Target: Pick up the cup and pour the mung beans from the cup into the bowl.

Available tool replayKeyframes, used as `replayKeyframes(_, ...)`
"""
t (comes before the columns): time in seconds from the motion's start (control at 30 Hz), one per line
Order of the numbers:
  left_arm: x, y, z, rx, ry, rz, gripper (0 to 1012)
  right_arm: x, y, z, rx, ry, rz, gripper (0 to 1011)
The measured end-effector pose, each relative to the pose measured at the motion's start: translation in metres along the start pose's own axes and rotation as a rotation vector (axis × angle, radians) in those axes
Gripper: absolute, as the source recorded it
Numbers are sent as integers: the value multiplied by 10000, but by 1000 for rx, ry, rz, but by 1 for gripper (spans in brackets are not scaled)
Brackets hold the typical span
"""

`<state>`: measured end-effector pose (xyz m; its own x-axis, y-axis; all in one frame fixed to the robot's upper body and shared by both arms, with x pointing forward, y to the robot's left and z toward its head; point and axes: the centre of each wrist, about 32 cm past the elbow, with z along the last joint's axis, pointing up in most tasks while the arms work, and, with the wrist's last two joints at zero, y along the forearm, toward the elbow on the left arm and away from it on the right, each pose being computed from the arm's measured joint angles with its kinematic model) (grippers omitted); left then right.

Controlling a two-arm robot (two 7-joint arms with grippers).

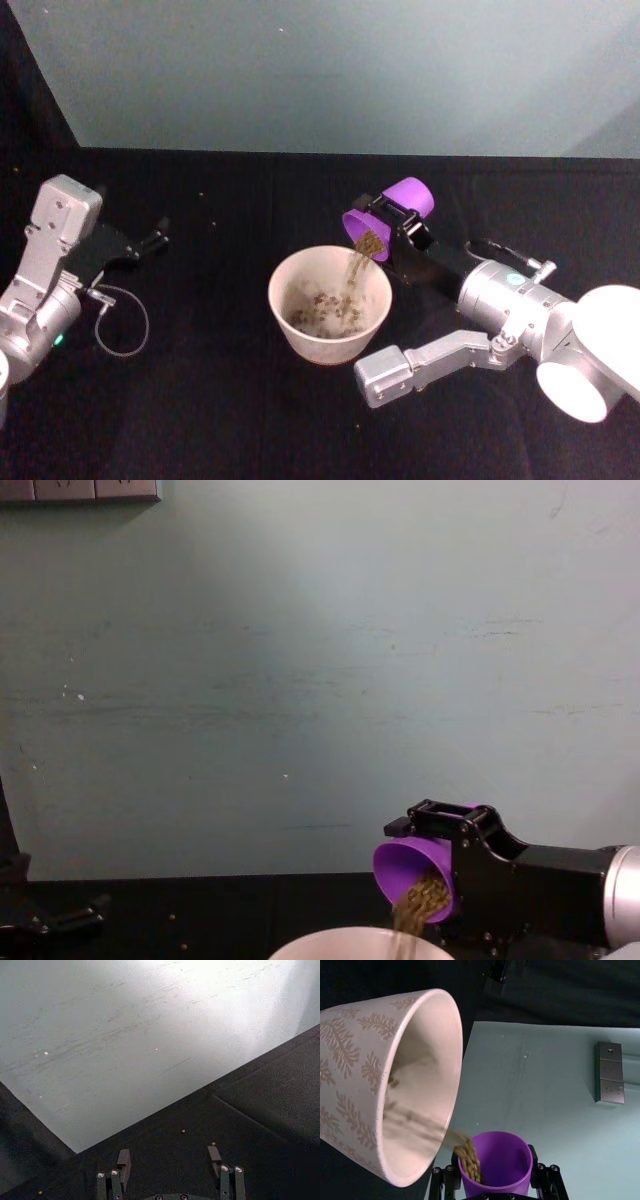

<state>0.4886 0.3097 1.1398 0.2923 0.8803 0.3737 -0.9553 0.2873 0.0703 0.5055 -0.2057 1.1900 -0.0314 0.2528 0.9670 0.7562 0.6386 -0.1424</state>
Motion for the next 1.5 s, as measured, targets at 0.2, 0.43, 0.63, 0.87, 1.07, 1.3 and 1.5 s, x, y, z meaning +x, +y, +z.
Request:
replayKeyframes(0.2, 0, 0, 0, 0, 0, 0, 1000, -6, 1, 13, -5, -25, 1, 751)
replayKeyframes(0.43, 0, 0, 0, 0, 0, 0, 1000, -17, 1, 29, -5, -46, -1, 751)
replayKeyframes(0.63, 0, 0, 0, 0, 0, 0, 1000, -29, 2, 47, -6, -73, -3, 751)
replayKeyframes(0.87, 0, 0, 0, 0, 0, 0, 1000, -41, -5, 71, -9, -134, -3, 751)
replayKeyframes(1.07, 0, 0, 0, 0, 0, 0, 1000, -46, -15, 101, -12, -195, -15, 751)
replayKeyframes(1.3, 0, 0, 0, 0, 0, 0, 1000, -39, -30, 139, -19, -275, -30, 751)
replayKeyframes(1.5, 0, 0, 0, 0, 0, 0, 1000, -11, -41, 153, -29, -347, -42, 751)
